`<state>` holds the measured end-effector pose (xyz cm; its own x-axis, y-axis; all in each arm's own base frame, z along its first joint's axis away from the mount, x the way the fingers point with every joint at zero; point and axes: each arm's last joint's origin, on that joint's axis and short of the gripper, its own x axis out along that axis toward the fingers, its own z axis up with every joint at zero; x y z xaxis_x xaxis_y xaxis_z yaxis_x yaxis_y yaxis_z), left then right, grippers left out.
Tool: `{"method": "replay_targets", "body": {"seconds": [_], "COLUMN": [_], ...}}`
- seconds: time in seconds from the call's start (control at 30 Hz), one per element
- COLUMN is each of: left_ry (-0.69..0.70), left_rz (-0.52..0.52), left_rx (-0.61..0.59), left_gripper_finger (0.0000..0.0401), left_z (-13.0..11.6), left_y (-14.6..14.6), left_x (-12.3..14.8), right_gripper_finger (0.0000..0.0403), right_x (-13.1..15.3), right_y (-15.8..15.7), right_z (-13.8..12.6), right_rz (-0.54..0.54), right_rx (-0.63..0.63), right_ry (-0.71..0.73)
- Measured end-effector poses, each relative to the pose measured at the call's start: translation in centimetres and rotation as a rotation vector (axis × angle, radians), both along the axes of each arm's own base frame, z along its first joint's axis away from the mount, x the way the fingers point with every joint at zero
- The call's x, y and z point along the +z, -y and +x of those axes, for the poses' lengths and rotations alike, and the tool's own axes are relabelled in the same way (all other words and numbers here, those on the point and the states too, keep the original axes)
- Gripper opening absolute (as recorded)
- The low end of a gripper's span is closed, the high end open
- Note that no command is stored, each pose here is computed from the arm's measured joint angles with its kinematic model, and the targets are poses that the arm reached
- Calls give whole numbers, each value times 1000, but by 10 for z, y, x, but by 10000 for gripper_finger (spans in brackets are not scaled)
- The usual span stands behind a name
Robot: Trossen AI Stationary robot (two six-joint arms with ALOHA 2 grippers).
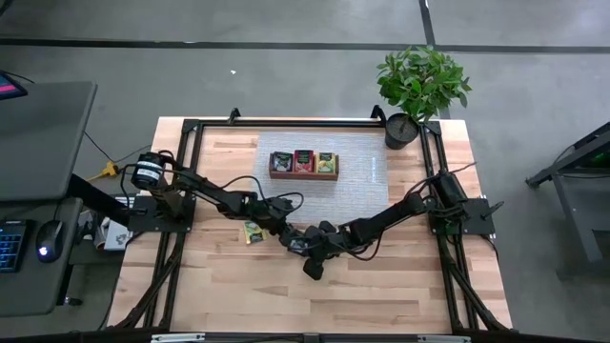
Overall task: Pick & Place Tea
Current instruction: Put the purple tea bag into the left section of the wooden organizer
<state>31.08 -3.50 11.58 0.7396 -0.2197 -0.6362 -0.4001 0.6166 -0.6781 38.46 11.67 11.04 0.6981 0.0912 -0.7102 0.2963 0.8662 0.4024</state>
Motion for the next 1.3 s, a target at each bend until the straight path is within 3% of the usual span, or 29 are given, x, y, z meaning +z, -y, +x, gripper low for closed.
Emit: {"method": "replay_targets", "body": {"seconds": [0.2,0.53,0.6,1.0,1.3], "left_ry": [24,27,26,45,44], "left_rz": [12,20,20,51,61], "left_rx": [17,26,24,-61,-56], "left_gripper_finger": [131,13,5,39,126], "left_z": [2,2,2,2,2], "left_y": [0,-1,-1,1,0], "left_x": [1,2,1,2,2], "right_gripper_finger": [0,0,0,0,0], "right_x": [-2,-10,-10,-10,-10], "right_y": [-1,-8,-8,-6,-5], "right_z": [1,4,4,5,5], "right_rz": [5,38,40,38,37], "right_rx": [2,3,3,-1,3], "right_ry": [10,35,36,41,40]}}
